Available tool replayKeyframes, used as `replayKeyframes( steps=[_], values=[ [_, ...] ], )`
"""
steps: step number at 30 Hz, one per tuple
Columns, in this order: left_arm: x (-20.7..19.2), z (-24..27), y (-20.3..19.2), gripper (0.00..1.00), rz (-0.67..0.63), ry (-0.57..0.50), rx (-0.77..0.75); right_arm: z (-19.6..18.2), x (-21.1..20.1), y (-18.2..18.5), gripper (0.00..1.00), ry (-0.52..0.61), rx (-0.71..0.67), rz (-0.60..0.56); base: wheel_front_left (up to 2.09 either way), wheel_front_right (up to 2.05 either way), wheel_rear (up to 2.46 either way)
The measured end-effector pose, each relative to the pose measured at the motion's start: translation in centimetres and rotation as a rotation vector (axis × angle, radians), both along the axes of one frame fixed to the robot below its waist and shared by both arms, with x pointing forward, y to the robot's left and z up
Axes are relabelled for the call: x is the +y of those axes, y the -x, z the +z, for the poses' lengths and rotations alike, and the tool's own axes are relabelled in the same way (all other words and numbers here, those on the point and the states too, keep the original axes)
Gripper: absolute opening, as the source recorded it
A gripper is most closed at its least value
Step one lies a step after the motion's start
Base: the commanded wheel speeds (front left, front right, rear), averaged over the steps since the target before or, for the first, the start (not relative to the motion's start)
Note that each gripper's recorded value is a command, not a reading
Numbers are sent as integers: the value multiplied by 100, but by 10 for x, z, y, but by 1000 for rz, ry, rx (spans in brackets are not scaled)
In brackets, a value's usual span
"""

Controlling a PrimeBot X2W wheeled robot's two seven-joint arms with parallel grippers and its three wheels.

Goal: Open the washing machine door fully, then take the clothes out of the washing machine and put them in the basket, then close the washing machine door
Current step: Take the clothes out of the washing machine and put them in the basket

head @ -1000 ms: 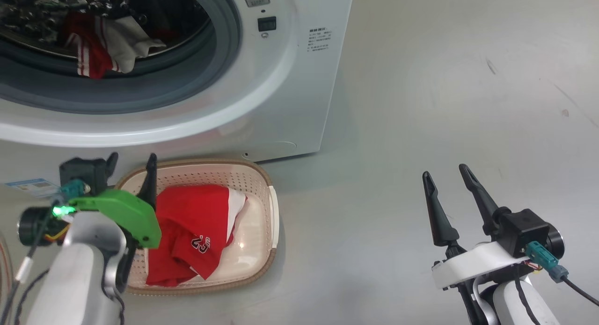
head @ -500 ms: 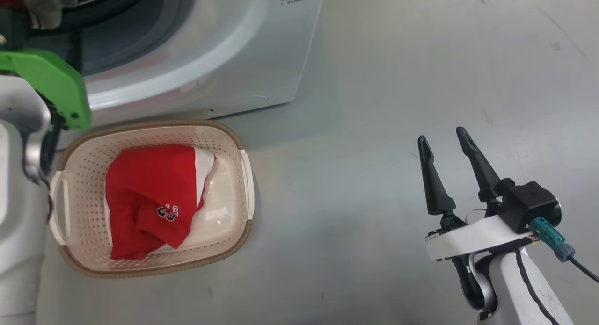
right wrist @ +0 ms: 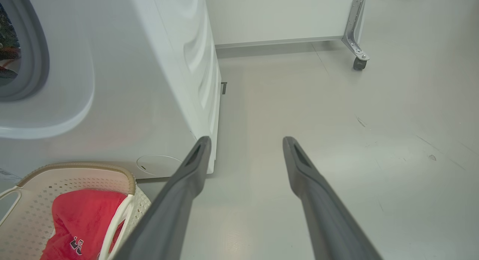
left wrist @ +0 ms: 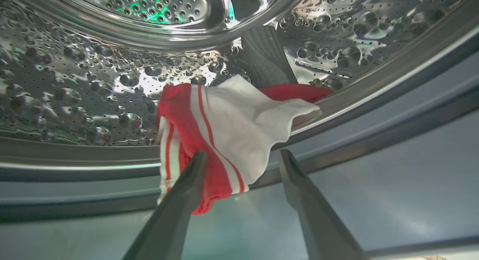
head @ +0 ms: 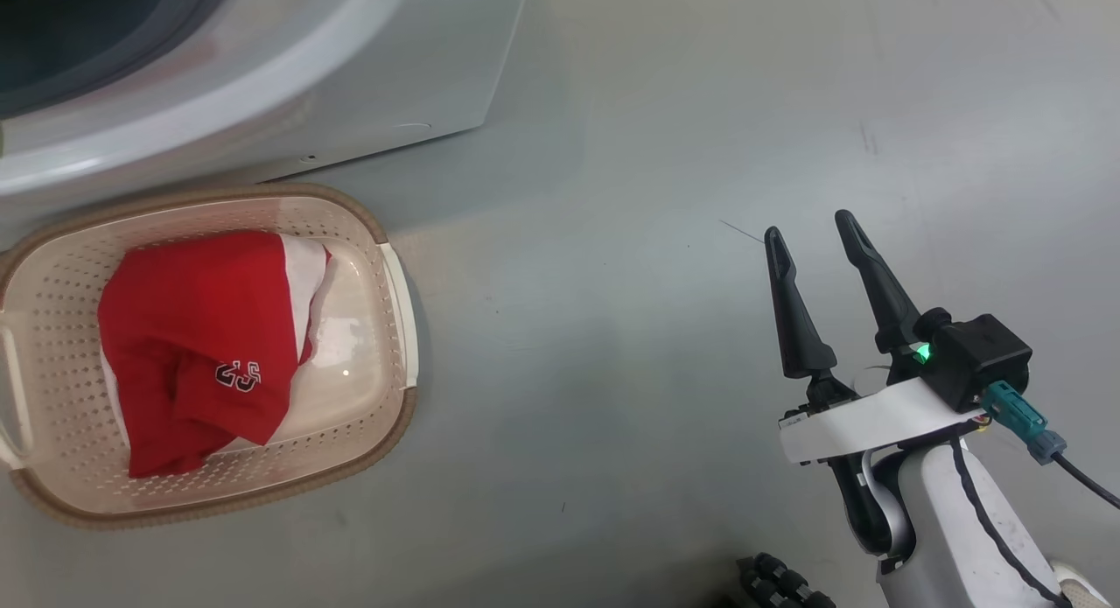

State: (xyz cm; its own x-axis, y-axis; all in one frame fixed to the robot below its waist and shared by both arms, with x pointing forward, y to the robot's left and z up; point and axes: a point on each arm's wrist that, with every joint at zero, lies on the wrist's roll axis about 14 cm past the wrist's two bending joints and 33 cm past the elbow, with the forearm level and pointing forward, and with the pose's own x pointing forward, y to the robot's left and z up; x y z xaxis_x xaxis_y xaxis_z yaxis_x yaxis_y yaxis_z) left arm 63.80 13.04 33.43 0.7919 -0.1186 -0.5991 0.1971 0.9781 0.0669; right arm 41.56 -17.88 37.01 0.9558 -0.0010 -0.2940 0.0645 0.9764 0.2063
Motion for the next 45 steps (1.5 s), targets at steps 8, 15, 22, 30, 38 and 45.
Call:
replayKeyframes(
  steps=[8,15,22,30,38,45],
  values=[
    [8,-21,-10,100,34,-64,31,-11,-11,5,100,15,33,-31,0,0,0],
    [17,-34,-6,0,71,-73,75,-13,-12,5,100,18,35,-36,0,0,0],
    [13,-33,-9,0,58,-75,63,-14,-10,-1,100,15,29,-27,0,0,0],
    [-3,-15,-15,0,65,18,-34,-15,-11,-5,100,16,26,-35,0,0,0],
    [1,20,-23,0,92,90,-202,-18,2,-14,100,-3,15,0,0,0,0],
    [1,54,-16,0,113,175,-363,-14,14,-20,100,-10,-8,42,0,0,0]
  ],
)
